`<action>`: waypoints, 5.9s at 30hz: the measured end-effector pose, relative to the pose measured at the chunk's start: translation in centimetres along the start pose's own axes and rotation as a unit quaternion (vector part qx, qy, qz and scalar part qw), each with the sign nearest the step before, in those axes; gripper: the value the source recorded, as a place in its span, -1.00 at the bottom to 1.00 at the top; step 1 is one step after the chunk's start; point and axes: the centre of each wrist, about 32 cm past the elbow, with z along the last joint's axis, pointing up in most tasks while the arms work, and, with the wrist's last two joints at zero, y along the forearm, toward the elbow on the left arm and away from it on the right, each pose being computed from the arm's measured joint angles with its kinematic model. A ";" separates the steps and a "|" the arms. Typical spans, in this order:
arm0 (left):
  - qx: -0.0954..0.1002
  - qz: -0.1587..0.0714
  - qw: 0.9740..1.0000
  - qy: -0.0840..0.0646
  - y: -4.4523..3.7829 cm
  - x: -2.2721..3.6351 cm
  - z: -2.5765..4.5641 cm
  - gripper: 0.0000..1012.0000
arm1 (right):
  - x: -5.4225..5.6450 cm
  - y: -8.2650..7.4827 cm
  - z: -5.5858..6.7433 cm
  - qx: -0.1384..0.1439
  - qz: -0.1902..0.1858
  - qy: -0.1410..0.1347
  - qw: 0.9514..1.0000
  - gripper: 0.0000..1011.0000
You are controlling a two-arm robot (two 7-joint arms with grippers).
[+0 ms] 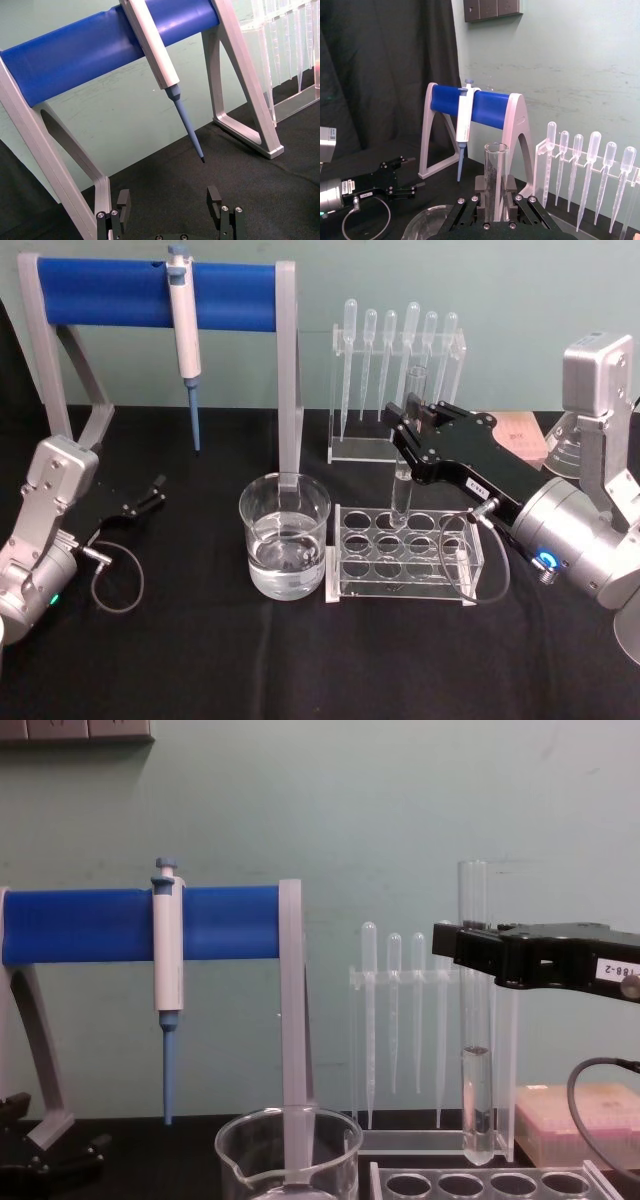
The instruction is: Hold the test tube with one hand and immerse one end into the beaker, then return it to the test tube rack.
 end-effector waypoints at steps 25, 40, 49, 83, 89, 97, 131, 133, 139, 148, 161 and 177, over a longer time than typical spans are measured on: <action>0.000 0.000 1.000 0.000 0.00 0.00 0.00 0.98 | 0.0 0.0 0.0 0.000 0.000 0.000 1.000 -0.55; 0.000 0.000 1.000 0.000 0.00 0.00 0.00 0.98 | 0.0 0.0 0.0 0.000 0.000 0.000 1.000 -0.55; 0.000 0.000 1.000 0.000 0.00 0.00 0.00 0.98 | 0.0 0.0 0.0 0.000 0.000 0.000 1.000 -0.55; 0.000 0.000 1.000 0.000 0.00 0.00 0.00 0.98 | -4.0 7.8 -0.2 0.011 0.073 0.020 0.997 -0.55; 0.000 0.000 1.000 0.000 0.00 0.00 0.00 0.98 | -4.6 8.2 -3.5 -0.015 0.074 0.023 0.997 -0.55; 0.000 0.000 1.000 0.000 0.00 0.00 0.00 0.98 | -5.3 7.6 -6.7 -0.033 0.069 0.025 0.997 -0.55; 0.000 0.000 1.000 0.000 0.00 0.00 0.00 0.98 | -5.5 7.4 -7.3 -0.032 0.062 0.024 0.997 -0.55; 0.000 0.000 1.000 0.000 0.00 0.00 0.00 0.98 | -5.5 7.4 -7.3 -0.032 0.062 0.024 0.997 -0.55; 0.000 0.000 1.000 0.000 0.00 0.00 0.00 0.98 | -5.4 7.4 -7.3 -0.032 0.062 0.024 0.997 -0.55; 0.000 0.000 1.000 0.000 0.00 0.00 0.00 0.98 | -5.4 7.4 -7.3 -0.032 0.062 0.025 0.997 -0.55; 0.000 0.000 1.000 0.000 0.00 0.00 0.00 0.98 | -5.4 7.4 -7.3 -0.032 0.062 0.025 0.997 -0.55; 0.000 0.000 1.000 0.000 0.00 0.00 0.00 0.98 | -5.4 7.4 -7.3 -0.032 0.062 0.025 0.997 -0.55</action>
